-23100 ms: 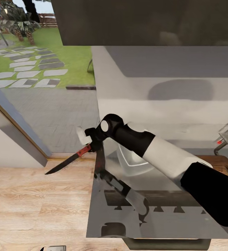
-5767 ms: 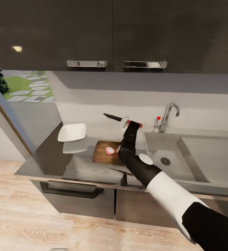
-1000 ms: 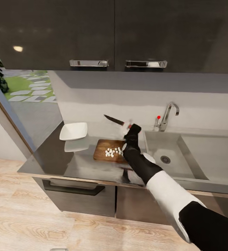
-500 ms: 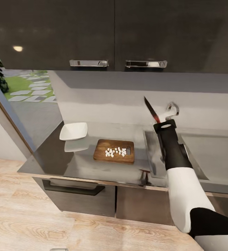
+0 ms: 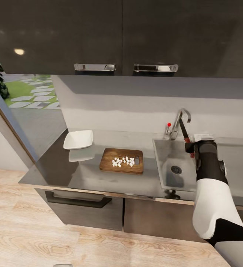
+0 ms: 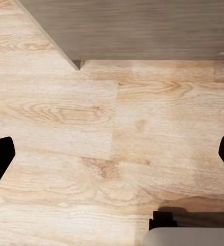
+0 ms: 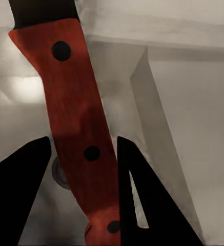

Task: In the kitchen, take the Vidalia onion out of the sink, dice it on the chopping board with the paring knife, put the diced onion into the bowl on the countertop, then place both the paring knife and the chopping board into the sink.

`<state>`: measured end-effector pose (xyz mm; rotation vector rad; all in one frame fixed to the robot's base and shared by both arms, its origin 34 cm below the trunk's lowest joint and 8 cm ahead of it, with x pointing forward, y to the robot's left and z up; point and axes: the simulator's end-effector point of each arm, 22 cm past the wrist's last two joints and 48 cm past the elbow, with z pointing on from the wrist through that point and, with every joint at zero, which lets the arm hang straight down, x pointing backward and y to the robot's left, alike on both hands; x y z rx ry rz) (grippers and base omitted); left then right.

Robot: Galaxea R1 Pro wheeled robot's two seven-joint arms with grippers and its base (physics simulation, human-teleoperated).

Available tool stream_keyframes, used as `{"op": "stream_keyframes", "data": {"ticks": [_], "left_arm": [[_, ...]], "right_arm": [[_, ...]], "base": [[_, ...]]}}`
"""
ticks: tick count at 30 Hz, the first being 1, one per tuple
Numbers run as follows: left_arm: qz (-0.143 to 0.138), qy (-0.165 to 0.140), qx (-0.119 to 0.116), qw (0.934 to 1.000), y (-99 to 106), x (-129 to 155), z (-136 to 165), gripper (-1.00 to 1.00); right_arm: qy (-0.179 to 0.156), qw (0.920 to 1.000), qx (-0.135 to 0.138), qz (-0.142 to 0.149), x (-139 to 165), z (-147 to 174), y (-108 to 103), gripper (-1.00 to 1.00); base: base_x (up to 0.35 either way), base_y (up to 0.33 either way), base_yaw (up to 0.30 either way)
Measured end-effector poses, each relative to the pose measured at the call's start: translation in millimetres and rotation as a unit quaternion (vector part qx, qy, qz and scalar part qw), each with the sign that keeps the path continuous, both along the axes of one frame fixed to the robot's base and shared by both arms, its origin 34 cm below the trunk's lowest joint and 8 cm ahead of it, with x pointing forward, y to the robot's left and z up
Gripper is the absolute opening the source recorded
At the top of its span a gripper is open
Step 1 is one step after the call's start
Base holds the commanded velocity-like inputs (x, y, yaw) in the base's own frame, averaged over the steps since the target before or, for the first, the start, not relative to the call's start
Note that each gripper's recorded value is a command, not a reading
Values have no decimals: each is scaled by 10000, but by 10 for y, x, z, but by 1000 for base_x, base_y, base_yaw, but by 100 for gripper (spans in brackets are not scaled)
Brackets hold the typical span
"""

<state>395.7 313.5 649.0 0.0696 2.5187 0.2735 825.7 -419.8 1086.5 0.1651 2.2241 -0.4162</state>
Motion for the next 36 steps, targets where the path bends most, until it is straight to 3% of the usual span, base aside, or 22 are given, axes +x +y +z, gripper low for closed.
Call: {"op": "stream_keyframes", "data": {"ticks": [7, 10, 14, 24, 36], "left_arm": [[0, 0, 0, 10000, 0, 0, 0, 100], [0, 0, 0, 10000, 0, 0, 0, 100], [-2, -1, 0, 10000, 0, 0, 0, 100], [0, -1, 0, 10000, 0, 0, 0, 100], [0, -1, 0, 10000, 0, 0, 0, 100]], "right_arm": [[710, 9968, 314, 196, -92, -588, 277, -100], [840, 9953, 393, 291, -105, -724, 378, -100], [861, 9944, 478, 388, -91, -775, 513, -100], [493, 9963, 361, 598, 48, -666, 535, -100], [774, 9949, 493, 424, -68, -772, 485, -100]], "base": [[0, 0, 0], [0, 0, 0], [0, 0, 0], [0, 0, 0], [0, 0, 0]]}}
